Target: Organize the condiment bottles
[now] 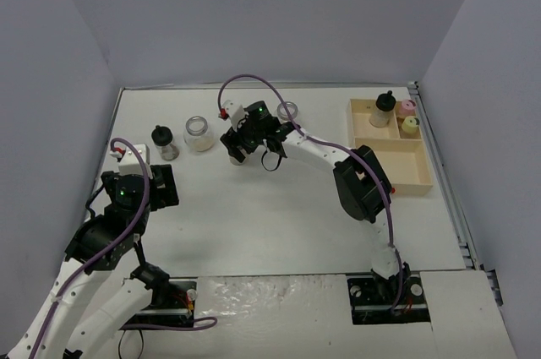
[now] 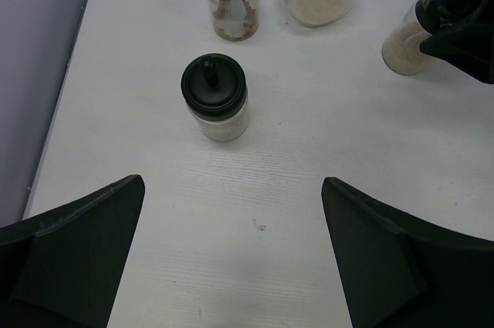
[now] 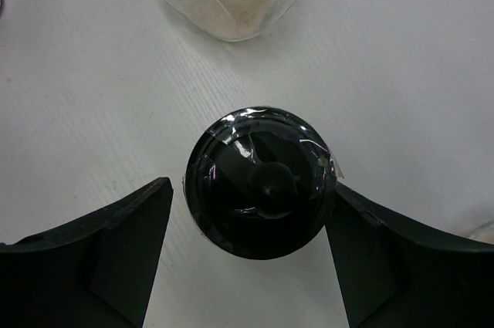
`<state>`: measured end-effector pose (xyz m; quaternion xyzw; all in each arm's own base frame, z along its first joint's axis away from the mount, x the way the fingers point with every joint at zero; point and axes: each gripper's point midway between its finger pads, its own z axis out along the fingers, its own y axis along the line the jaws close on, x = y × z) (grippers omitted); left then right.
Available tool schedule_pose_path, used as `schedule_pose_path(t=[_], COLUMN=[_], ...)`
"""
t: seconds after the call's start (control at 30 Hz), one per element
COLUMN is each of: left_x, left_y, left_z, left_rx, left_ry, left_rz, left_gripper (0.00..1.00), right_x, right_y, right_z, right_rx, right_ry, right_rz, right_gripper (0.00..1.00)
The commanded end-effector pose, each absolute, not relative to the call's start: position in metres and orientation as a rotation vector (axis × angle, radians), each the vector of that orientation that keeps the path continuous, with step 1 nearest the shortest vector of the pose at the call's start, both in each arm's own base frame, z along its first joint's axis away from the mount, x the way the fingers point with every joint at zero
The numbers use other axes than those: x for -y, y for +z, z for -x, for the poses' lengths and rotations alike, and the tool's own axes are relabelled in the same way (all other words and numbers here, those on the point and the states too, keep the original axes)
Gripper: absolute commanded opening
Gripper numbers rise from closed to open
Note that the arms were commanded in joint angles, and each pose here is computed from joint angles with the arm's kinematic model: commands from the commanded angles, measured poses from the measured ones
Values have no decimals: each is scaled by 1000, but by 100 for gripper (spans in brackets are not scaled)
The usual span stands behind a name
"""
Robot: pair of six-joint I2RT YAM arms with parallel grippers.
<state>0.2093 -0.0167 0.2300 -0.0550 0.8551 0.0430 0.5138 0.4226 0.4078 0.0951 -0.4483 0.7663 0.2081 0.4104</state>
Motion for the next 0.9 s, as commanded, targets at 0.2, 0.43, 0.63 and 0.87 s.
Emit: schedule_pose_path(t=[0.2,0.43,0.63,0.87], left_x=[18,19,20,20], left_y=[241,242,243,244], left_z=[-219,-218,-218,-217], left_rx=[-2015,-2011,-2008,-2003], left_ry=[100,90,82,76], left_rz=[135,133,129,131], left_gripper=[97,97,97,97], right_x=[-423,-381,-283,-128], right_y=[156,223,283,319], right_z=[-451,-445,-454,-475], right_rx=[-1766,-1731,-1756,-1783], right_ry=[536,510,389,110], right_rz=[1004,866,601,239], right_gripper=[28,0,0,0])
